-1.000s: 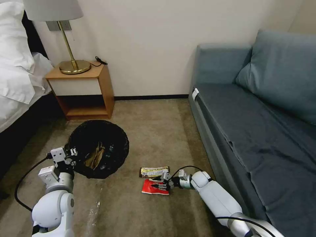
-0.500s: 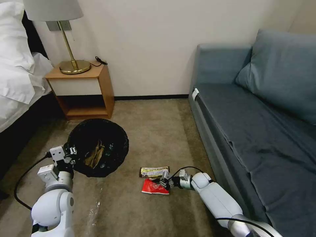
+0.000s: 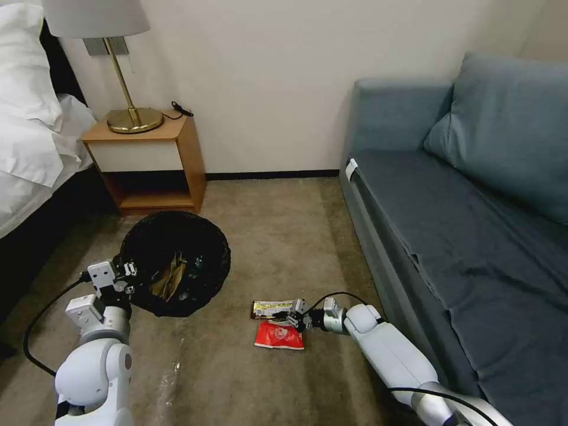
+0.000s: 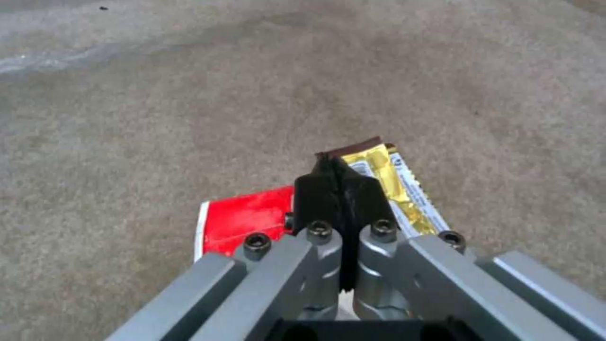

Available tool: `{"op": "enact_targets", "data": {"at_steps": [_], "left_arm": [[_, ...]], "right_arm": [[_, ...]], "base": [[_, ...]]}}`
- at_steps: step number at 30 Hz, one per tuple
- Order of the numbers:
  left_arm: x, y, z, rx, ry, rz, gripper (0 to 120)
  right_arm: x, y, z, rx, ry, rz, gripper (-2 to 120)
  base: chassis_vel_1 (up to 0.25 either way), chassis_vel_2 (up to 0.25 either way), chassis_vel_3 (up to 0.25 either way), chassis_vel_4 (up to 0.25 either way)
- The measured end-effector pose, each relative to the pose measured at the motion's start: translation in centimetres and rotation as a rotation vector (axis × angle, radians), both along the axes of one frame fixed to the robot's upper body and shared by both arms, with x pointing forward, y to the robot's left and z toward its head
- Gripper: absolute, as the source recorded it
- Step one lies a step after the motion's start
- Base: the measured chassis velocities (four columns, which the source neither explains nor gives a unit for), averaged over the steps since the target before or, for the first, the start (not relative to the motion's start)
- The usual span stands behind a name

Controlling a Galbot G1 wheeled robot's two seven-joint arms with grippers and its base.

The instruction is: Pick up the trash bin, then pick up the garbage on the floor and place it into the trash bin.

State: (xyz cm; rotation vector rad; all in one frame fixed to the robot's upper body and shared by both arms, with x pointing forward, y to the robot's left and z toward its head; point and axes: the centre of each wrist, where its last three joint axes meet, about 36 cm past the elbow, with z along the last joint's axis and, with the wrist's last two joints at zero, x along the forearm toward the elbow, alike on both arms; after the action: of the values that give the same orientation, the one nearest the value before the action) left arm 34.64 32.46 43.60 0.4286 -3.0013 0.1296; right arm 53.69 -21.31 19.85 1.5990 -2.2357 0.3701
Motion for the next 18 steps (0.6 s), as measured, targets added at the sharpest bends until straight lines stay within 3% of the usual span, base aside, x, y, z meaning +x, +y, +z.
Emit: {"op": "enact_targets", "data": {"at_steps": [2,7,11,13,18], "left_arm": [[0.0,0.0,0.0,0.000,0.000,0.000,4],[0.0,0.0,0.0,-0.001,0.000,0.000,4],[0.0,0.0,0.0,-0.001,0.000,0.000,4],[0.0,-0.1,-0.1,-0.002,0.000,-0.001,4],[-0.1,-0.2,-0.2,-0.003,0.003,-0.001,4]], "right_arm": [[-0.1,0.0,-0.1,-0.002,0.002,0.002,1],[-0.8,0.4,-0.8,-0.056,0.017,0.054,26],[-1.1,0.4,-1.1,-0.073,0.019,0.070,33],[-1.3,0.5,-1.4,-0.092,0.021,0.084,46],[-1.4,0.6,-1.7,-0.105,0.024,0.090,61]], "base": [[0.000,0.000,0.000,0.000],[0.000,0.000,0.000,0.000],[0.000,0.000,0.000,0.000],[0.000,0.000,0.000,0.000],[0.000,0.000,0.000,0.000]]}}
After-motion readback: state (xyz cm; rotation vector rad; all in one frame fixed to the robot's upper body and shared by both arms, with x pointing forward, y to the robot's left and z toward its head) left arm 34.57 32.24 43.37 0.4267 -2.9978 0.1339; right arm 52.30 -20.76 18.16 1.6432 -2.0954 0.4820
